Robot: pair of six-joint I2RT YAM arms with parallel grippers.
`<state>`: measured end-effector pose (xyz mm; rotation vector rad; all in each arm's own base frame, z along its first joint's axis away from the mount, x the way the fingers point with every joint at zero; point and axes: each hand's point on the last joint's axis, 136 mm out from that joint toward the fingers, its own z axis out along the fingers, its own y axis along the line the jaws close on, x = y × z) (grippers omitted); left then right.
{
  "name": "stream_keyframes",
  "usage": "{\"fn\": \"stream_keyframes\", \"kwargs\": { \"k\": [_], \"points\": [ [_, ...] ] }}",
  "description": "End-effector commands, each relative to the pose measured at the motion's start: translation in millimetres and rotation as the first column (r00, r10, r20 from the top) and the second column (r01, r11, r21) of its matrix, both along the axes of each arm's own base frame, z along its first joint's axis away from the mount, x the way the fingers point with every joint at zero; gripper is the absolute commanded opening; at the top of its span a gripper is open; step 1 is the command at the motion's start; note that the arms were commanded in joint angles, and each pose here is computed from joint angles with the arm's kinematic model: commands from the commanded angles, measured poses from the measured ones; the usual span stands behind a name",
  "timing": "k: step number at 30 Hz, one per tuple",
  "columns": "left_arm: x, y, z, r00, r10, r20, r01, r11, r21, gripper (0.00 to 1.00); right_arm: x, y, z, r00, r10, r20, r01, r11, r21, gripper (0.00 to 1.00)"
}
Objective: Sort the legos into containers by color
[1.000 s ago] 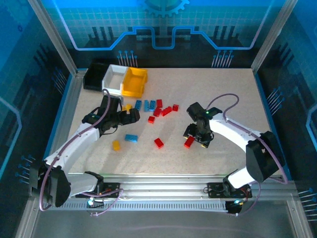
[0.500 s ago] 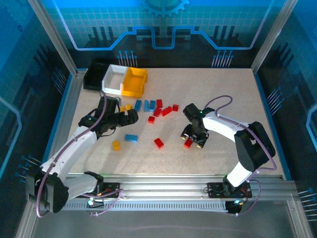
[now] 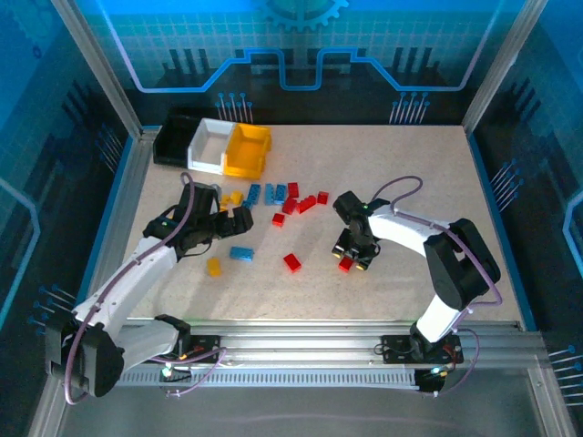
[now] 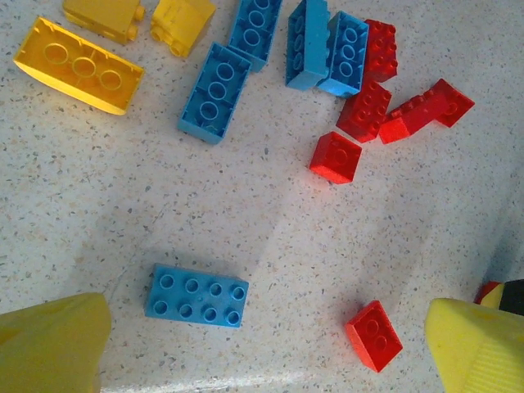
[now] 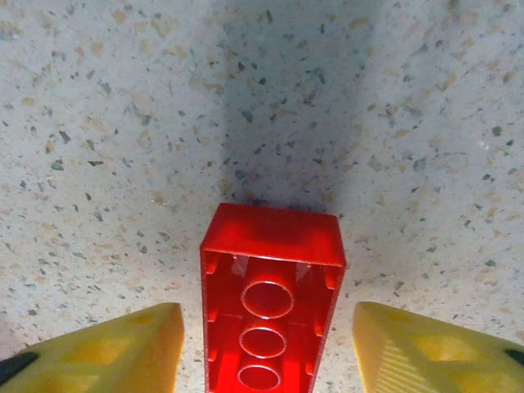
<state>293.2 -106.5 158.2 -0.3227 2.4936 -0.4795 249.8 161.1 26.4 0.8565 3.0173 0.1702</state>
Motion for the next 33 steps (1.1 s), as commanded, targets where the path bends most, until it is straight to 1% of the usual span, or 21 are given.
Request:
{"fn": "stream_keyframes", "kwargs": {
  "k": [1,9,11,13,16,19,22,26,29,33],
  "points": [
    [-9.6,-0.8,-3.7,1.000,0.009,-0.020,-0.009,1.000,-0.013,0.99,-3.3,-2.6,-6.3,1.000,-0.003,-0.008,0.003,0.999,-0.033,0.52],
    [-9.7,-1.9,-5.6,1.000,0.004,-0.025,-0.004,1.000,-0.011,0.99,-5.2,-4.7,-8.2,1.000,0.006,-0.006,-0.006,0.999,-0.038,0.46],
    [-9.2,-2.3,-5.7,1.000,0.002,-0.023,-0.003,1.000,-0.011,0.99,-5.3,-5.6,-7.9,1.000,0.009,-0.004,-0.010,0.999,-0.043,0.47],
    [-9.0,-2.7,-7.7,1.000,0.002,-0.029,-0.002,1.000,-0.012,0.99,-5.6,-7.6,-8.9,1.000,0.011,-0.006,-0.012,0.999,-0.050,0.53],
    [-8.1,-3.7,-8.1,0.999,0.002,-0.032,-0.003,1.000,-0.016,0.99,-6.1,-7.7,-11.7,1.000,0.015,-0.010,-0.016,0.999,-0.050,0.54],
    [-7.2,-4.0,-8.1,1.000,0.003,-0.031,-0.004,1.000,-0.016,0.99,-6.7,-6.4,-14.0,1.000,0.019,-0.016,-0.019,0.999,-0.044,0.50],
    [-5.3,-4.5,-7.1,1.000,0.000,-0.028,-0.001,1.000,-0.014,0.99,-4.7,-7.3,-12.2,1.000,0.026,-0.006,-0.027,0.998,-0.049,0.44],
    [0.1,-6.5,-7.3,0.999,-0.002,-0.034,0.001,1.000,-0.012,0.99,1.4,-7.0,-3.9,0.998,0.062,0.022,-0.061,0.997,-0.049,0.38],
    [5.3,-8.5,-8.7,0.999,-0.002,-0.049,0.002,1.000,-0.009,0.99,6.1,-6.9,3.7,0.995,0.080,0.055,-0.078,0.996,-0.042,0.35],
    [12.8,-10.1,-7.6,0.998,-0.006,-0.060,0.006,1.000,0.005,0.99,13.7,-2.2,16.9,0.990,0.092,0.105,-0.093,0.996,-0.001,0.32]
  ]
}}
